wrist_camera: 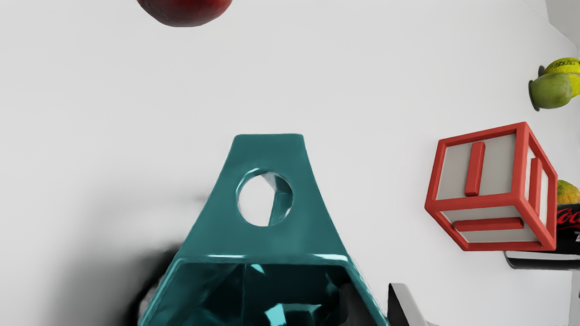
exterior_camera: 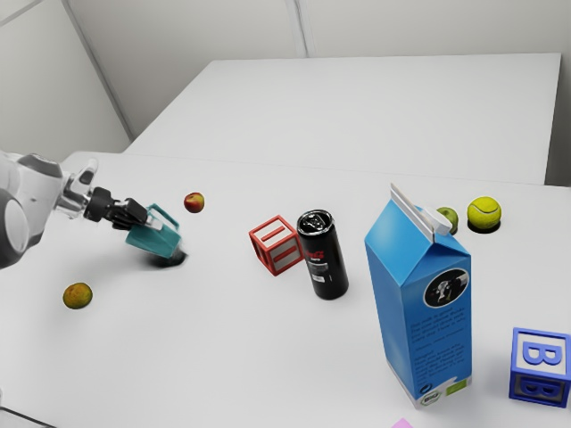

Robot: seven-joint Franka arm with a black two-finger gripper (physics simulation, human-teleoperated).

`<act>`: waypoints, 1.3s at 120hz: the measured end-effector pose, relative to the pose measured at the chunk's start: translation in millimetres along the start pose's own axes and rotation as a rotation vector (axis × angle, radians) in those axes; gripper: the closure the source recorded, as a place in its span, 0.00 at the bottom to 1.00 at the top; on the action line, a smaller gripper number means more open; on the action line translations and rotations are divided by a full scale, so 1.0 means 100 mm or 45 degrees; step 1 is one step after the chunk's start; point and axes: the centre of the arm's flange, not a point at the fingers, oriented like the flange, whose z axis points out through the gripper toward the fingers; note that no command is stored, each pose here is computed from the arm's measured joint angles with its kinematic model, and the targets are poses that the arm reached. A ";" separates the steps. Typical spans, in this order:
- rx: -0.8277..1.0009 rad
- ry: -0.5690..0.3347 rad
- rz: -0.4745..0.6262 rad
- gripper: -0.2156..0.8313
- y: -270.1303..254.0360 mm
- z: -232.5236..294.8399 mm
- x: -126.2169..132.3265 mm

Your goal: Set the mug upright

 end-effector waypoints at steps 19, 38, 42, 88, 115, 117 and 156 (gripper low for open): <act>0.029 -0.031 0.110 0.91 0.49 0.08 0.08; 0.135 -0.168 0.224 0.92 0.96 0.39 -0.05; 0.168 -0.199 0.249 0.92 1.04 0.45 -0.09; 0.627 -0.493 0.569 0.95 1.91 1.08 -0.04; 0.725 -0.445 0.513 0.95 2.08 1.29 -0.03; 0.729 -0.441 0.506 0.95 2.08 1.30 -0.03; 0.764 -0.407 0.362 0.95 2.21 1.66 -0.10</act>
